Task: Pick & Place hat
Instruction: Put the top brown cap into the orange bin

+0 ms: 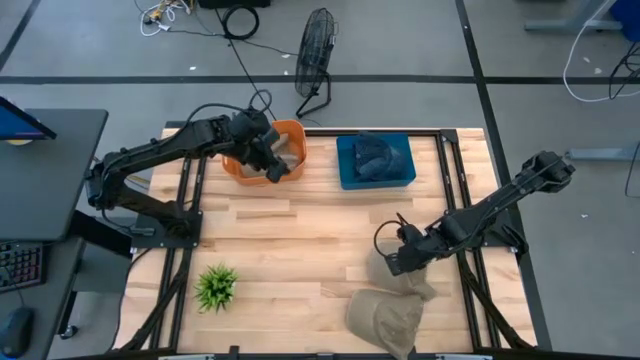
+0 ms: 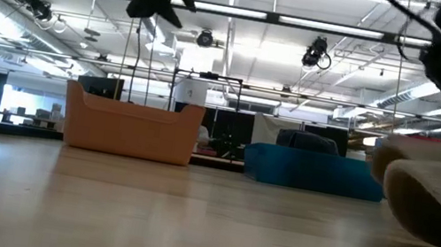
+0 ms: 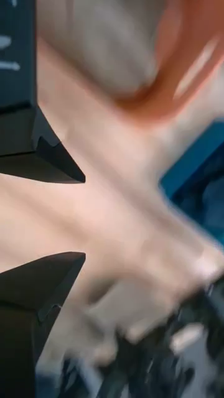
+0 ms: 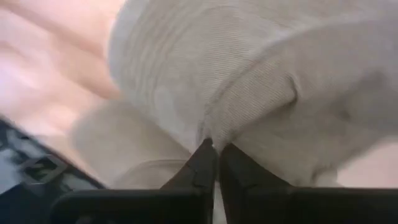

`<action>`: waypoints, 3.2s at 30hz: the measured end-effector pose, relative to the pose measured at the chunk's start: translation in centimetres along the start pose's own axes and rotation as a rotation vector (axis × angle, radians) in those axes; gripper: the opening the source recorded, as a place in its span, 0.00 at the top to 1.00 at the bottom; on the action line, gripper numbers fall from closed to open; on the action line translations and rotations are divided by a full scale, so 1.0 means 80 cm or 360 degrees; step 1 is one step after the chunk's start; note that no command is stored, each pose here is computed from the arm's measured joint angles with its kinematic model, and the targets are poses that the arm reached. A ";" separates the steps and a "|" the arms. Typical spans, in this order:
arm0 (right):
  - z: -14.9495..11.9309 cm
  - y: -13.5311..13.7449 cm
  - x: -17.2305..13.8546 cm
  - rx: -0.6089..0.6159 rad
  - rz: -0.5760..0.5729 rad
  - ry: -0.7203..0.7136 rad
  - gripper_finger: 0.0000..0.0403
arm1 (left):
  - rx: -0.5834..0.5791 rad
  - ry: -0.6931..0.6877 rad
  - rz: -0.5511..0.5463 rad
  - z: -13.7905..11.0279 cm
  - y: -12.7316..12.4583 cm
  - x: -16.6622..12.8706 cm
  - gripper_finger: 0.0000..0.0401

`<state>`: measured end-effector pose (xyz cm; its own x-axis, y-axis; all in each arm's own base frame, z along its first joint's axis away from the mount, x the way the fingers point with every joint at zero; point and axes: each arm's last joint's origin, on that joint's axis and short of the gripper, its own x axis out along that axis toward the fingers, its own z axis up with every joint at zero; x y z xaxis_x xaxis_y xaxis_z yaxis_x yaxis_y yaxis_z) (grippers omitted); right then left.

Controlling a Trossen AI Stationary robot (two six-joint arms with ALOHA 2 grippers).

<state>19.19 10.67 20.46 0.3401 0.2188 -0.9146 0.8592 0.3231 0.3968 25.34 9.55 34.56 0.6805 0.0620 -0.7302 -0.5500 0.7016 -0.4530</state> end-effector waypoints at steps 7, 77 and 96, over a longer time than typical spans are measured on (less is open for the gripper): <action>0.026 0.048 -0.069 -0.0210 0.0168 -0.0346 0.99 | -0.0114 0.0087 -0.0301 -0.015 -0.041 0.005 0.51; 0.193 0.081 -0.173 -0.0859 0.0443 -0.1132 0.81 | 0.0015 -0.0469 -0.0285 0.020 -0.071 0.054 0.96; 0.188 0.065 -0.185 -0.0940 0.0360 -0.1113 0.64 | -0.0342 -0.0429 0.0414 0.001 0.028 -0.062 0.97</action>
<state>24.41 -4.72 34.87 0.7919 -0.2070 -0.5745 0.4771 0.7969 0.3705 20.77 10.91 37.18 0.5923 0.4205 -0.6873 -0.7889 0.4759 -0.3887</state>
